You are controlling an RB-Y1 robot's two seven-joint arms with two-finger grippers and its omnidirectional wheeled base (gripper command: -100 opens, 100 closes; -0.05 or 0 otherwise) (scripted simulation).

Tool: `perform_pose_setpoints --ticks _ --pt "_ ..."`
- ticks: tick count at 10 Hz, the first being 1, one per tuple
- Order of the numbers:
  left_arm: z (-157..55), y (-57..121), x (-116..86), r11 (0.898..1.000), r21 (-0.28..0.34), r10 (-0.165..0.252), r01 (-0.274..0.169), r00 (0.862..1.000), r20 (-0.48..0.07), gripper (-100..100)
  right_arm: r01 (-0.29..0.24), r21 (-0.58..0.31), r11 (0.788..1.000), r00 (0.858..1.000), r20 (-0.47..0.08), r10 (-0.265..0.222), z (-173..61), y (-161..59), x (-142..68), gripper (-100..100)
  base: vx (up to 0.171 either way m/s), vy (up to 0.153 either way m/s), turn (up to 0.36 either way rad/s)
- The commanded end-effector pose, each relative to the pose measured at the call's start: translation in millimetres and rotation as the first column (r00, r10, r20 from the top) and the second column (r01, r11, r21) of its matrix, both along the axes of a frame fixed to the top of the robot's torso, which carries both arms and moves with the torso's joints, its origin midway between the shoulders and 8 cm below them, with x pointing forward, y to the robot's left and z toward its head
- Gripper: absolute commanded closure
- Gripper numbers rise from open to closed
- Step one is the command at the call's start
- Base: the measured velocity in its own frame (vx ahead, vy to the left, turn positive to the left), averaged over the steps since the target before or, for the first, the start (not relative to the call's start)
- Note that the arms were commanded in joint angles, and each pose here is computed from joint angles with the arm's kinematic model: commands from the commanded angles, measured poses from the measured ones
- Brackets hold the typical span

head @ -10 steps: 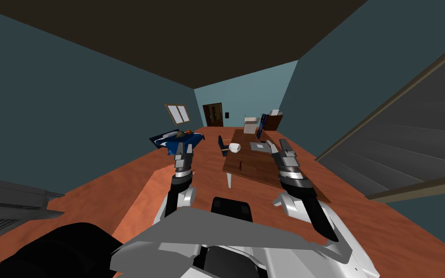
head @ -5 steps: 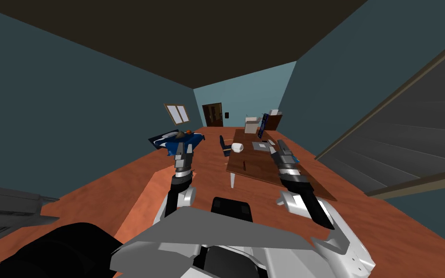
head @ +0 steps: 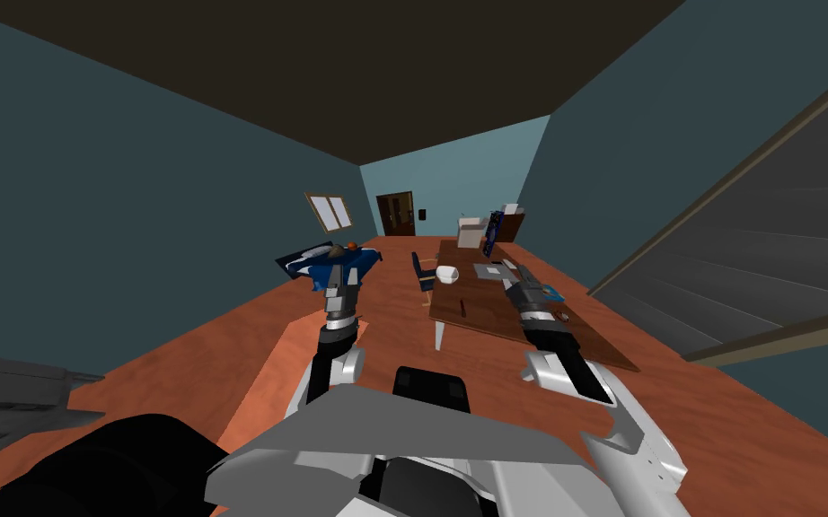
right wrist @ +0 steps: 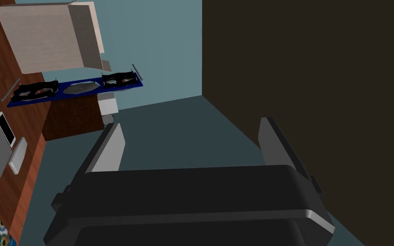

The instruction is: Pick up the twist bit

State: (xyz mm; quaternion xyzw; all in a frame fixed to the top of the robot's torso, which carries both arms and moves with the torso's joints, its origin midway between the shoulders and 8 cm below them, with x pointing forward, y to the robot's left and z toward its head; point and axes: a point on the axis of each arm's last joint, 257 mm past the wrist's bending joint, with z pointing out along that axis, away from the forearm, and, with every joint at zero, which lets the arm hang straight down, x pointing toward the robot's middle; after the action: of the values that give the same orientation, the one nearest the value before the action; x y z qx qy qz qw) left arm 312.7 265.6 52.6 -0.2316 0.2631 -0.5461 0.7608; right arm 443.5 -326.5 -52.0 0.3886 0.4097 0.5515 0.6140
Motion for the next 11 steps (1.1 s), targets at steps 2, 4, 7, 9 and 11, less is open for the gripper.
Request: perform_pose_setpoints --ticks 2,4,7,9,11 --pt "0.0 0.0 0.0 1.000 0.000 0.000 0.000 1.000 0.000 0 0.018 0.033 0.999 0.998 -0.057 -0.016 -13.9 -10.3 5.4 -100 0.010 0.093 -0.012" --pt "0.0 0.0 0.0 1.000 0.000 0.000 0.000 1.000 0.000 0 0.047 0.087 0.995 0.991 -0.127 -0.035 -35.5 -29.3 14.6 -100 0.000 0.094 -0.007" --pt "0.0 0.0 0.0 1.000 0.000 0.000 0.000 1.000 0.000 0 0.110 0.191 0.976 0.971 -0.231 -0.064 -71.2 -66.5 26.6 -100 0.019 0.136 -0.004" --pt "0.0 0.0 0.0 1.000 0.000 0.000 0.000 1.000 0.000 0 0.168 0.248 0.954 0.946 -0.312 -0.086 -99.2 -89.9 30.2 -100 0.025 0.119 0.010" --pt "0.0 0.0 0.0 1.000 0.000 0.000 0.000 1.000 0.000 0 0.186 0.254 0.949 0.936 -0.340 -0.092 -107.4 -92.8 29.8 -100 0.002 0.085 -0.004"
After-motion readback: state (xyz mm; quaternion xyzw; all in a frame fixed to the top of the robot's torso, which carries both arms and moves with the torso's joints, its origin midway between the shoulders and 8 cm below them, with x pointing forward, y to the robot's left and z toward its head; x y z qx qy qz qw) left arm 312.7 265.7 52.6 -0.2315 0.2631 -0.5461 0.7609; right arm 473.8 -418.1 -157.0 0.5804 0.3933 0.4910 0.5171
